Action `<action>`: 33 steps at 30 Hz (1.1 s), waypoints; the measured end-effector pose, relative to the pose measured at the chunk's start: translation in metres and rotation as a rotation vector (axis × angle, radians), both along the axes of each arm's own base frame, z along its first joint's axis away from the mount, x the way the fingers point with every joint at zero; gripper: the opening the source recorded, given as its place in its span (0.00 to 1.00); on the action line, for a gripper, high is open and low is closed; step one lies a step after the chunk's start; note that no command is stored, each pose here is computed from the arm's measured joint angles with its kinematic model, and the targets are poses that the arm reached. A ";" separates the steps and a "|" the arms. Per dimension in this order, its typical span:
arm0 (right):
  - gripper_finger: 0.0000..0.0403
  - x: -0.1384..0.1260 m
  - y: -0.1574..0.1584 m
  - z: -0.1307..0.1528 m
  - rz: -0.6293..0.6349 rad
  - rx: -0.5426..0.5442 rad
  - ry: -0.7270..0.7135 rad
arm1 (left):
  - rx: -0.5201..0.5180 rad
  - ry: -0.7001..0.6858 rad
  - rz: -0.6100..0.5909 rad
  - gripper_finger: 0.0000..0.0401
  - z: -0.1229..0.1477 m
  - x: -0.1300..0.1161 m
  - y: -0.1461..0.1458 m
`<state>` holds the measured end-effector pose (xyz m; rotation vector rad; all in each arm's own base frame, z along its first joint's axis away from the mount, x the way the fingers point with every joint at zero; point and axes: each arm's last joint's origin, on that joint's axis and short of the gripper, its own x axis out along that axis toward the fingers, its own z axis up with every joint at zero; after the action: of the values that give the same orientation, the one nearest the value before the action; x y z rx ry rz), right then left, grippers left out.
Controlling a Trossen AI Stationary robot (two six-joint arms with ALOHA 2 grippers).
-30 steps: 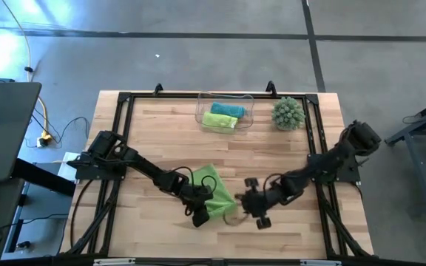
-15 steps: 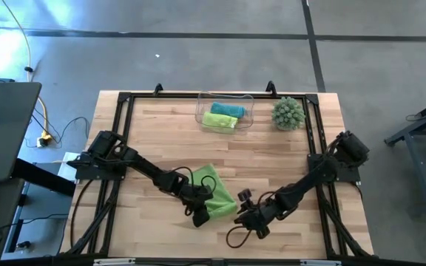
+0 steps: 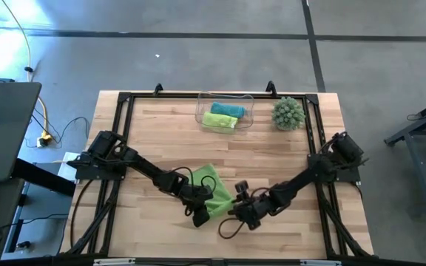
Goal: Roll microfiber towels into tight, uniform cylinder then place into a basket
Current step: Roll the green microfiber cloth
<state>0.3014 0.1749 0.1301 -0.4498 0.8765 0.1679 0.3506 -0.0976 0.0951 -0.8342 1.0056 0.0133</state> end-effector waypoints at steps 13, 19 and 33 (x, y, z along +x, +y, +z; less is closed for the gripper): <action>0.35 0.015 -0.011 -0.018 0.051 0.028 0.031 | 0.000 -0.006 -0.002 0.05 0.000 0.000 0.000; 0.38 0.019 -0.018 -0.023 0.003 0.061 0.051 | -0.017 -0.024 -0.035 0.05 0.003 0.001 -0.001; 0.10 0.021 -0.030 -0.026 -0.105 0.268 0.164 | 0.112 0.007 -0.249 0.29 0.056 -0.031 0.002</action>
<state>0.3227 0.1446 0.1038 -0.1408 1.0197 0.2244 0.3194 -0.0960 0.1516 -0.6031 1.1000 -0.1390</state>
